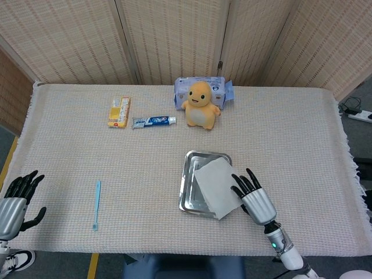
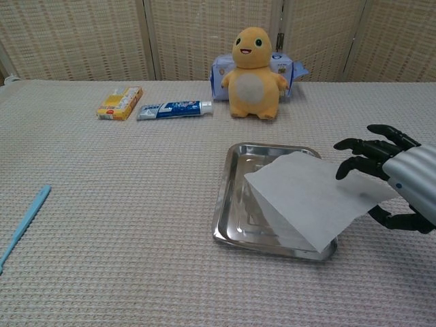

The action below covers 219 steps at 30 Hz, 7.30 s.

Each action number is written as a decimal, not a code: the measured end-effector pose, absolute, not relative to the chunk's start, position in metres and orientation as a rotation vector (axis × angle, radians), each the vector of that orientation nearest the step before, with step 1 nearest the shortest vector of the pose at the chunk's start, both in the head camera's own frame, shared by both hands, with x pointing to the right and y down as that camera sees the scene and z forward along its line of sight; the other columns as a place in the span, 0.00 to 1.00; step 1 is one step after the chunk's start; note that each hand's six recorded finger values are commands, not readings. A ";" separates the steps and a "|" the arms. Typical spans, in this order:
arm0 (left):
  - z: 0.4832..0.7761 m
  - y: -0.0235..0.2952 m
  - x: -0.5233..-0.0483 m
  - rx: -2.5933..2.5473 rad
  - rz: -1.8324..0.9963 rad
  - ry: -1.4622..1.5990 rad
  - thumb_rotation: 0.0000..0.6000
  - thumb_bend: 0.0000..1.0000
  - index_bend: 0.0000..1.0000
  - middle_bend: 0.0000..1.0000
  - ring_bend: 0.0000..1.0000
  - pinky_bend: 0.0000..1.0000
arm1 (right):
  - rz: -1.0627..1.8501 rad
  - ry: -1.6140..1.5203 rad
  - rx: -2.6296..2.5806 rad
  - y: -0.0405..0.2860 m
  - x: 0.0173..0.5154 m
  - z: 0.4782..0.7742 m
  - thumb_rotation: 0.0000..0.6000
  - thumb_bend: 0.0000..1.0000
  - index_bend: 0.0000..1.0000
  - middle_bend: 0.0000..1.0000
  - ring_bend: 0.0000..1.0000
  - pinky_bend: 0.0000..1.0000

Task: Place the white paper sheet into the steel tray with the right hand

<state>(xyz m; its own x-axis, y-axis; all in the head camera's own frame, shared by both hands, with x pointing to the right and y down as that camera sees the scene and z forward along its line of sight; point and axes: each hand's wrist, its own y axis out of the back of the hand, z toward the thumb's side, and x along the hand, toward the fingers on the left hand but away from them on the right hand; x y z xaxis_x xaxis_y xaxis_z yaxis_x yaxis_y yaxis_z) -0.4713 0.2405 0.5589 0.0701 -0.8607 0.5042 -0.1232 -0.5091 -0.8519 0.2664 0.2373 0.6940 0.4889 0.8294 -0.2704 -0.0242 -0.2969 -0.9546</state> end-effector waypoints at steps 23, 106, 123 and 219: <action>0.556 0.241 -0.471 -1.733 -1.477 0.990 1.00 0.46 0.01 0.00 0.03 0.00 | 1.150 -0.413 -1.943 0.251 0.224 0.700 1.00 0.59 0.00 0.00 0.00 0.00; 0.558 0.243 -0.467 -1.728 -1.471 0.956 1.00 0.51 0.03 0.00 0.04 0.00 | 1.188 -0.268 -2.213 0.176 0.182 0.648 1.00 0.43 0.01 0.31 0.17 0.13; 0.556 0.243 -0.465 -1.736 -1.454 0.969 1.00 0.51 0.00 0.00 0.04 0.00 | 1.353 0.022 -1.908 0.166 0.220 0.643 0.77 0.56 0.10 0.81 0.67 0.68; 0.552 0.242 -0.464 -1.724 -1.423 0.975 1.00 0.51 0.00 0.00 0.05 0.00 | 1.441 -0.114 -2.013 0.164 0.237 0.629 0.78 0.56 0.00 0.22 0.27 0.42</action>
<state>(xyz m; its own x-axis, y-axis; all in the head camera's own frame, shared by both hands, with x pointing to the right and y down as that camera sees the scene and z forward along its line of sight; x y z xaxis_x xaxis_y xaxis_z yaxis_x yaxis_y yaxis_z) -0.4638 0.2420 0.5521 0.1178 -0.8754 0.4689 -0.1206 -0.4813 -0.8682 0.2367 0.1639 0.6287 0.3914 0.4249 -0.8162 -0.2915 -0.7840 -0.5480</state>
